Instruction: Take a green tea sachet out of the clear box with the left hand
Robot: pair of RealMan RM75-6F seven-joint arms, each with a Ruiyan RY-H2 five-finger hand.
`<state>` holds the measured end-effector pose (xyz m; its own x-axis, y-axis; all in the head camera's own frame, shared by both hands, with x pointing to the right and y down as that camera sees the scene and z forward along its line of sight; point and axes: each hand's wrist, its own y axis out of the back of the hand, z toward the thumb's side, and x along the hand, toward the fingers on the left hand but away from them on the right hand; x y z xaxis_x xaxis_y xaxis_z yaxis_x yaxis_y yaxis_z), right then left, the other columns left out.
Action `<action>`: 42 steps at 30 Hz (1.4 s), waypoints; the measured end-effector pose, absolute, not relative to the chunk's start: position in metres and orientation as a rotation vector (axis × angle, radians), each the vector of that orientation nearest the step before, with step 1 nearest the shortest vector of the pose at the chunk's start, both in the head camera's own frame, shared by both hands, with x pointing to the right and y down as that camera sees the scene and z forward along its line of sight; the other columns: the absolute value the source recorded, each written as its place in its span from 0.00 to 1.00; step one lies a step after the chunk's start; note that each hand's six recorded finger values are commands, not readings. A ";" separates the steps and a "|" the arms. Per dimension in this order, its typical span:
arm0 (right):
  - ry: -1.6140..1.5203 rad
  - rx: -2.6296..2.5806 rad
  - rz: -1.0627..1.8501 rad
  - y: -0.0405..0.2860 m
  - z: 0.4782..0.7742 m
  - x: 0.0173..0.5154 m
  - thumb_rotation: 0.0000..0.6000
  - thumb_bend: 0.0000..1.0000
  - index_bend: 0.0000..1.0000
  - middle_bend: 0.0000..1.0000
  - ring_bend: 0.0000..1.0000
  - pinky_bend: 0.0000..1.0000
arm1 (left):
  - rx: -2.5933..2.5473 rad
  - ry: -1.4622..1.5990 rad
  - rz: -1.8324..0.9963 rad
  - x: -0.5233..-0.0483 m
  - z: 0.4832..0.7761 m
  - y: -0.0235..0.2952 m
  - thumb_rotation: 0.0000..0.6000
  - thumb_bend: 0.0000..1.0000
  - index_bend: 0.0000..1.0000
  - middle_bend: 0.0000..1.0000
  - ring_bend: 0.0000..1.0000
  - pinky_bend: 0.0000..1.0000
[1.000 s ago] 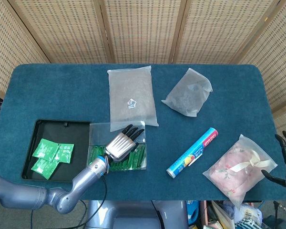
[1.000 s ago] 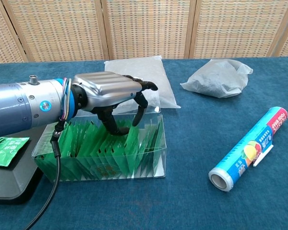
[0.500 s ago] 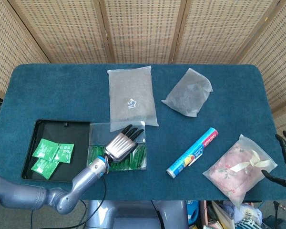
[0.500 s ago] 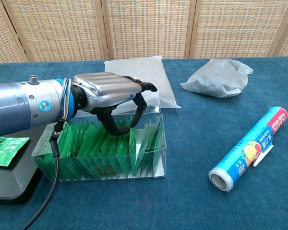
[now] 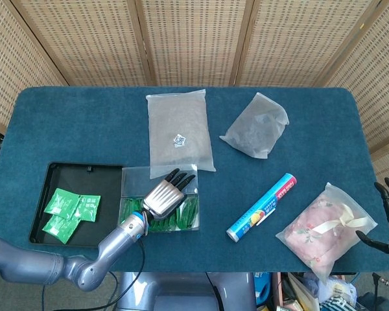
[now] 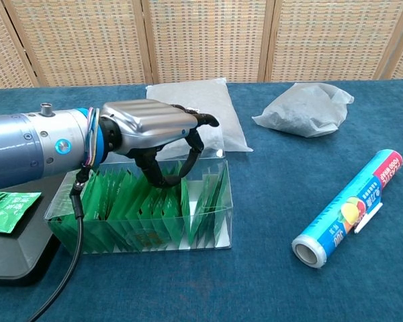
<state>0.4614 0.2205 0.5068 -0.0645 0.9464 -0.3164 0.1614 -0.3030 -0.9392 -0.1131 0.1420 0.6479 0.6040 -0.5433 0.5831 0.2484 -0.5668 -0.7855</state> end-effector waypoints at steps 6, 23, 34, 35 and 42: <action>-1.223 -1.514 1.437 0.221 0.507 0.461 1.00 0.00 0.00 0.00 0.00 0.00 | -1.904 0.246 -1.068 -0.113 0.645 0.141 1.00 0.50 0.67 0.00 0.00 0.00; -1.221 -1.516 1.429 0.222 0.505 0.459 1.00 0.00 0.00 0.00 0.00 0.00 | -1.887 0.360 -1.015 -0.126 0.583 0.117 1.00 0.51 0.68 0.00 0.00 0.00; -1.215 -1.521 1.423 0.223 0.505 0.457 1.00 0.00 0.00 0.00 0.00 0.00 | -1.868 0.429 -1.016 -0.145 0.545 0.104 1.00 0.51 0.68 0.00 0.00 0.00; -1.215 -1.522 1.422 0.223 0.505 0.457 1.00 0.00 0.00 0.00 0.00 0.00 | -1.864 0.437 -1.020 -0.149 0.542 0.102 1.00 0.51 0.68 0.00 0.00 0.00; -1.213 -1.528 1.412 0.224 0.503 0.455 1.00 0.00 0.00 0.00 0.00 0.00 | -1.809 0.472 -1.073 -0.182 0.526 0.093 1.00 0.51 0.68 0.00 0.00 0.00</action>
